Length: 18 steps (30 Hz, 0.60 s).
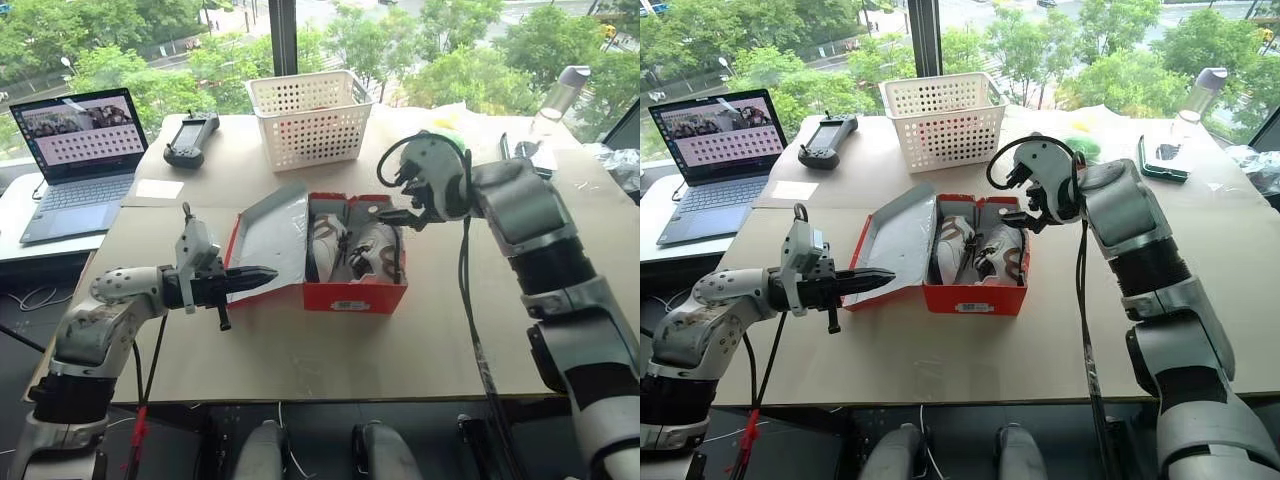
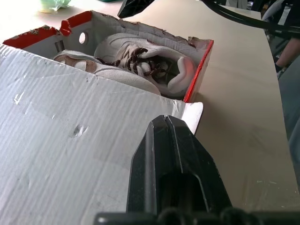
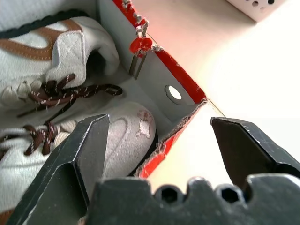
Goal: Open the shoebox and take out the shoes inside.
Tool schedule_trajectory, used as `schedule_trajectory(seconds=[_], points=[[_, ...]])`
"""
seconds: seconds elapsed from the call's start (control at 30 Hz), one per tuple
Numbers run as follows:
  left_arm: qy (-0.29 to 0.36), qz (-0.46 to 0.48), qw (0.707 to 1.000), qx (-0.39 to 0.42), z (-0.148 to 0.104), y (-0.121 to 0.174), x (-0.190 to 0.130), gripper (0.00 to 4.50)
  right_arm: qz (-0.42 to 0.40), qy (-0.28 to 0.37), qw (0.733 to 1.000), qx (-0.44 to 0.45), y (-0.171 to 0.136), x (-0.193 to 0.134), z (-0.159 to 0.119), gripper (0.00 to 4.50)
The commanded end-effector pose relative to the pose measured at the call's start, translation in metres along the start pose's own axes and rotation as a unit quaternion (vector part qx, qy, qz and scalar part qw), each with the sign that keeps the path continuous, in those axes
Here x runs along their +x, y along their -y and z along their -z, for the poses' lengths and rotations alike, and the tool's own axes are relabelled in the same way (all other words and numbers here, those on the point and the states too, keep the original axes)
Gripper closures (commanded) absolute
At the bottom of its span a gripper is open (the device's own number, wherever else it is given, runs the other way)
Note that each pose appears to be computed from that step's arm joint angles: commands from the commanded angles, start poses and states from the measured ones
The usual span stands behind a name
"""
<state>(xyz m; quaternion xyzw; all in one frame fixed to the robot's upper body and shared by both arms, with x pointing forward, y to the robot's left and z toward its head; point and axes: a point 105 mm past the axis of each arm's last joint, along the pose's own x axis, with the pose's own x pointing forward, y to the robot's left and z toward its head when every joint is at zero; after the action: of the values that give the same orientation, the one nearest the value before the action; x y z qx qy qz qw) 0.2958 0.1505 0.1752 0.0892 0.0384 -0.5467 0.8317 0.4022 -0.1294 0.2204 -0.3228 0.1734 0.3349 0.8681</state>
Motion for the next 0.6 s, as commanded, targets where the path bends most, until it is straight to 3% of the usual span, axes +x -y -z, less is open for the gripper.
schedule_trajectory(seconds=[0.03, 0.27, 0.6], points=[[0.021, 0.0, 1.0, 0.019, -0.015, 0.001, -0.002, 4.5, -0.015, 0.01, 0.997, -0.07, -0.017, -0.005, -0.007, 0.38], [0.023, 0.0, 1.0, 0.018, -0.017, 0.001, -0.001, 4.5, -0.049, 0.01, 0.993, -0.107, -0.038, -0.009, -0.006, 0.38], [0.024, -0.004, 1.0, 0.015, -0.018, -0.002, 0.0, 4.5, -0.057, 0.047, 0.993, -0.091, -0.06, 0.006, -0.029, 0.38]])
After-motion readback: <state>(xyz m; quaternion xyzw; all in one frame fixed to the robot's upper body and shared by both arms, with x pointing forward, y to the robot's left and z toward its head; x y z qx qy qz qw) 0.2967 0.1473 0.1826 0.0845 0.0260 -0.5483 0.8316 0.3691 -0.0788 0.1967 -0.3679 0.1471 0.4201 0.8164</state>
